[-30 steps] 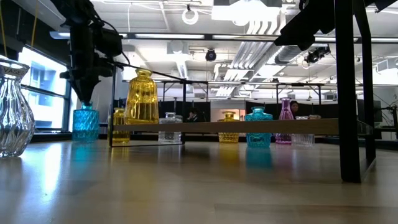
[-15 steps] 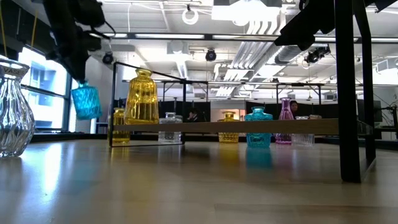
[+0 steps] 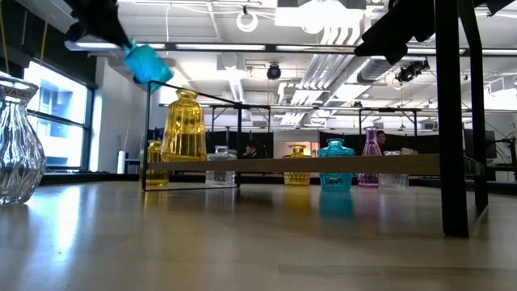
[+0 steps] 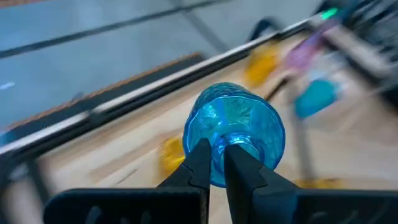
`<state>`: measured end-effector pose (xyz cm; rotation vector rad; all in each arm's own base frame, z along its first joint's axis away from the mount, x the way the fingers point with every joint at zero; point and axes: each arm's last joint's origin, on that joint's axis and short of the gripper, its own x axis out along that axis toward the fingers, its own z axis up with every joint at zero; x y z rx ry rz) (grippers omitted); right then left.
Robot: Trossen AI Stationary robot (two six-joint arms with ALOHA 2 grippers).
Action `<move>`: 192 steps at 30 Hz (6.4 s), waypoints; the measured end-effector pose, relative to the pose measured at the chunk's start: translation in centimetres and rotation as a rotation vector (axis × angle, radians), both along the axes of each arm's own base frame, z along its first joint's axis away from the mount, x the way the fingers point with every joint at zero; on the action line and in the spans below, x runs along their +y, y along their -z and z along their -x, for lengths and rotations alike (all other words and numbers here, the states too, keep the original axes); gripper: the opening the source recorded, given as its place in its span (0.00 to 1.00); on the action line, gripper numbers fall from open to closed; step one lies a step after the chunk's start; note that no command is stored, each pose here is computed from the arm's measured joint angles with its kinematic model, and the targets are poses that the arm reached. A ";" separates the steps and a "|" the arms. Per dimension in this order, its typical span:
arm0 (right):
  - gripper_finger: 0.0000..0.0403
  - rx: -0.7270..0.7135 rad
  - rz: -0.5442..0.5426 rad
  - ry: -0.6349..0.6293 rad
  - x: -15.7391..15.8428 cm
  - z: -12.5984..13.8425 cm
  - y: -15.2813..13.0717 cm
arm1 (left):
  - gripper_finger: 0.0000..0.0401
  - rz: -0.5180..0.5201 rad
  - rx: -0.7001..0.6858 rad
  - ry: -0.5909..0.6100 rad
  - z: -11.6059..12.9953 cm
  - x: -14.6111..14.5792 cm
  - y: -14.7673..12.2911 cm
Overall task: Sort vases onto shelf
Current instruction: Put the top left blue crystal vase on the shelf, then put the top right pink crystal vase on the shelf
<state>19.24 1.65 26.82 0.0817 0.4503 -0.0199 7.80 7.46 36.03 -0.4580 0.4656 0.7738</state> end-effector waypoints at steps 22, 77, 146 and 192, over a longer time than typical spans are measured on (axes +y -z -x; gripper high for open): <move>0.39 0.000 0.010 0.011 0.0 0.0 0.0 | 0.03 -0.097 -0.312 0.521 -11.4 -2.1 -2.7; 0.39 0.023 0.012 0.012 -0.1 0.1 0.2 | 0.03 0.120 0.584 0.829 -25.0 -7.2 5.8; 0.39 0.023 -0.012 0.025 -0.1 0.1 0.2 | 0.26 -0.138 0.603 0.738 -26.2 -7.6 0.7; 0.39 0.412 -0.168 0.780 -17.1 -0.8 -7.2 | 0.26 -0.236 0.399 0.107 -10.8 -5.6 0.5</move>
